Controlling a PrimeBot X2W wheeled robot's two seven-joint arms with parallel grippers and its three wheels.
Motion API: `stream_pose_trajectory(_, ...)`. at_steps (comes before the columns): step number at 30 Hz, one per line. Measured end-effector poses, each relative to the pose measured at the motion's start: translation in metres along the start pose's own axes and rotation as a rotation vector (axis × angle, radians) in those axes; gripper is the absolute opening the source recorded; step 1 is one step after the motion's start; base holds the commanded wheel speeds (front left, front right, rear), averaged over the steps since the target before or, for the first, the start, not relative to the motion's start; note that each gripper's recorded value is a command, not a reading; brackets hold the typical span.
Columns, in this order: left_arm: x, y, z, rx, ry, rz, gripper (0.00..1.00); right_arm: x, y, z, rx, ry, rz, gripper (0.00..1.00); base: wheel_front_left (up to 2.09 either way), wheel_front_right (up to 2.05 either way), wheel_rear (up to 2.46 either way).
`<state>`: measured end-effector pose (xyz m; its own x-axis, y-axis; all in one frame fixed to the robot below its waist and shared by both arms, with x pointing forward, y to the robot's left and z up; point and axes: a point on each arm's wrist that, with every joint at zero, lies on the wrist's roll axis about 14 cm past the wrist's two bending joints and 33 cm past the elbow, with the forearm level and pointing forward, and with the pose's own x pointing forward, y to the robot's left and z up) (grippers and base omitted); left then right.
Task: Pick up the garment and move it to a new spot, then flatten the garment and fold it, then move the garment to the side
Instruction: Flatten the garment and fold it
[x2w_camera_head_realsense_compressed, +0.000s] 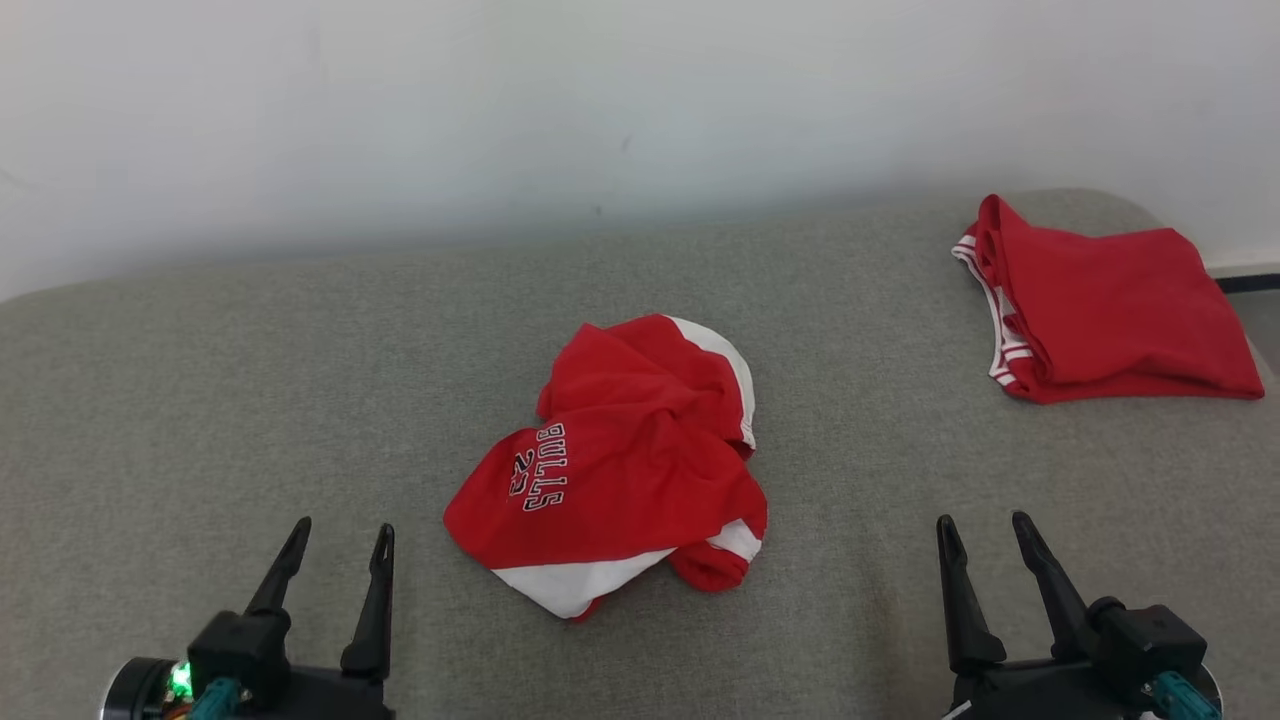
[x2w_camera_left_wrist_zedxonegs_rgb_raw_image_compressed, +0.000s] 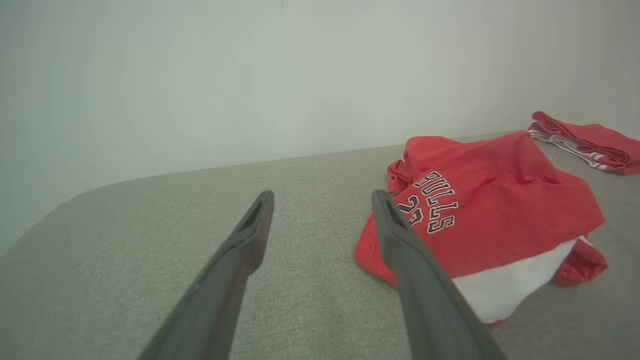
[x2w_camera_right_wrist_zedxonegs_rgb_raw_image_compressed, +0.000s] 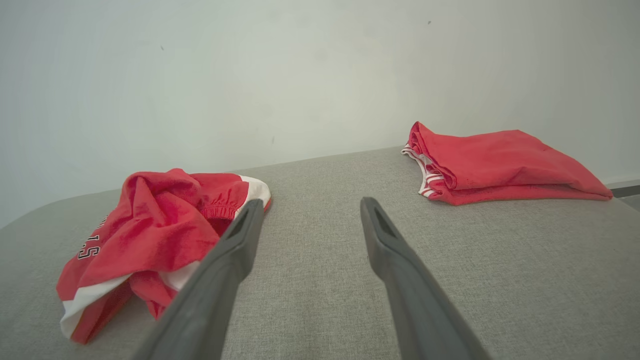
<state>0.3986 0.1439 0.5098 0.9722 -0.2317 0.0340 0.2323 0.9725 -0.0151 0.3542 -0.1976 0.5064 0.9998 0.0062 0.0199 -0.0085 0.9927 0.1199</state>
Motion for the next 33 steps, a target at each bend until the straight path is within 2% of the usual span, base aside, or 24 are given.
stream_pose_trajectory(12,0.061,-0.022,-0.057,0.002,0.165,-0.126,1.0,-0.005,-0.036,-0.014,0.001,0.032,-0.116,1.0,0.0,0.0,0.0)
stream_pose_trajectory(21,0.075,-0.038,-0.109,-0.033,0.332,-0.181,1.0,-0.016,-0.058,-0.026,-0.005,0.064,-0.189,1.0,0.0,0.0,0.0)
stream_pose_trajectory(22,0.074,-0.038,-0.115,-0.031,0.352,-0.184,0.47,-0.016,-0.059,-0.026,-0.006,0.065,-0.193,1.0,0.0,0.0,0.0)
stream_pose_trajectory(23,0.074,-0.039,-0.117,-0.024,0.361,-0.187,0.3,-0.017,-0.06,-0.025,-0.007,0.063,-0.197,1.0,0.0,0.0,0.0)
stream_pose_trajectory(24,0.076,-0.04,-0.115,-0.032,0.357,-0.184,0.0,-0.017,-0.06,-0.024,-0.008,0.059,-0.198,1.0,0.0,0.0,0.0)
stream_pose_trajectory(28,0.074,-0.044,-0.109,-0.049,0.335,-0.184,0.0,-0.017,-0.06,-0.02,-0.01,0.044,-0.195,1.0,0.0,0.0,0.0)
stream_pose_trajectory(33,0.076,-0.033,-0.072,-0.057,0.21,-0.126,0.0,-0.013,-0.049,-0.02,-0.002,0.042,-0.158,1.0,0.0,0.0,0.0)
